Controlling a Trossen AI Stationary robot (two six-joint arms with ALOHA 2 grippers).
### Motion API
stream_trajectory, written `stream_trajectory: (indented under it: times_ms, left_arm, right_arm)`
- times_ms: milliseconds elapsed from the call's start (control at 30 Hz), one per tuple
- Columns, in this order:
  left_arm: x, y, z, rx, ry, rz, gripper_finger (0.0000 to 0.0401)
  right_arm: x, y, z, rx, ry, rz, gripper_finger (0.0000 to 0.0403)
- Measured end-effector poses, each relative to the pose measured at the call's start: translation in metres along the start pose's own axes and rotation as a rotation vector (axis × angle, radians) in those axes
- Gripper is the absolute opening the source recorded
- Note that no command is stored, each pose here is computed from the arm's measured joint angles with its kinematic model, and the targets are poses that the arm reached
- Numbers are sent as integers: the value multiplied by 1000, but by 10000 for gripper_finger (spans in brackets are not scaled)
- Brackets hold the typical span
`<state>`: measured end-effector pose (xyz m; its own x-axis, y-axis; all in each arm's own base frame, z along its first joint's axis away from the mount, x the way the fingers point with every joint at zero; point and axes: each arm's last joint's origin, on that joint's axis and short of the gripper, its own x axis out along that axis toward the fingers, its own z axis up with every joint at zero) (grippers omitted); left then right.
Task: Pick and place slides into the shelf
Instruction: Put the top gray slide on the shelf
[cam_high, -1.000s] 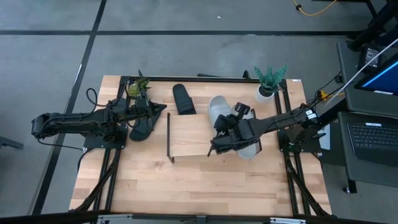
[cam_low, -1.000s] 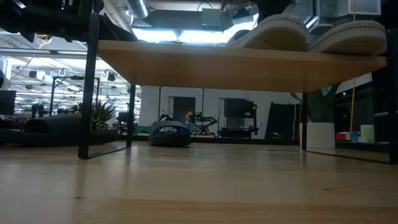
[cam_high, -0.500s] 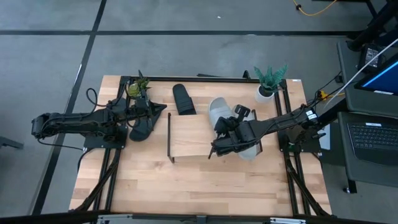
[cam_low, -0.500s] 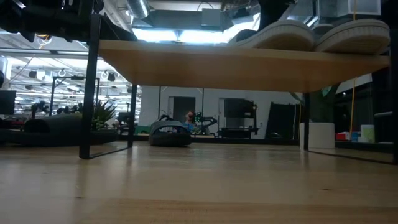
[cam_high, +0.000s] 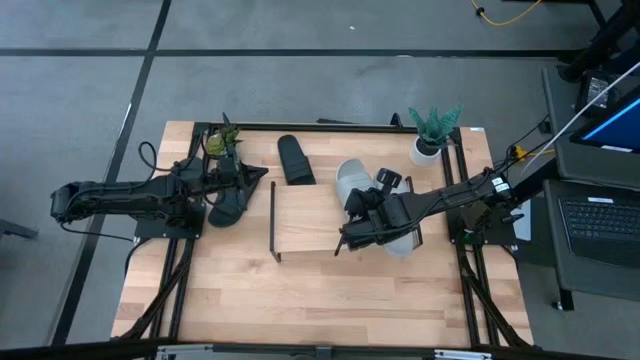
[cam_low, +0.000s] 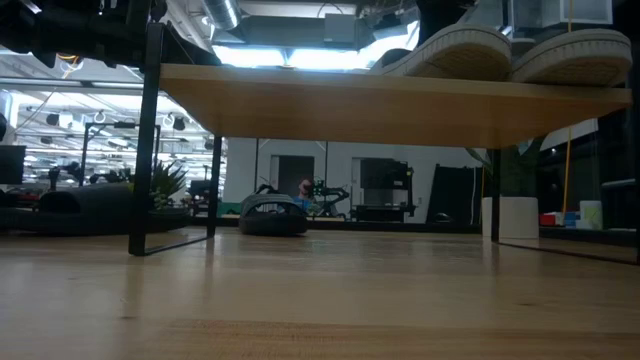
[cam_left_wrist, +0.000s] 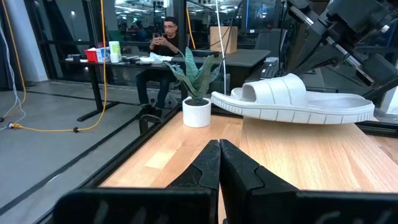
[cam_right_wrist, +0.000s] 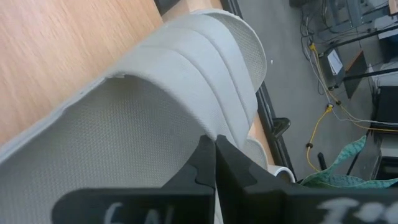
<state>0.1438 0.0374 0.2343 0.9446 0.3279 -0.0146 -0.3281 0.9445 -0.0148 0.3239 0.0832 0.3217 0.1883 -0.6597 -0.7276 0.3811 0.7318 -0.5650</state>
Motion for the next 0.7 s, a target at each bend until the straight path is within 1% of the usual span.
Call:
stream_trajectory:
  times_ms: [567,700]
  left_arm:
    - [0,0,0,-7,0,0,0]
    - [0,0,0,-7,0,0,0]
  right_arm:
    - [2,0,2,20,8,27,0]
    - [5,0,6,48,24,74,0]
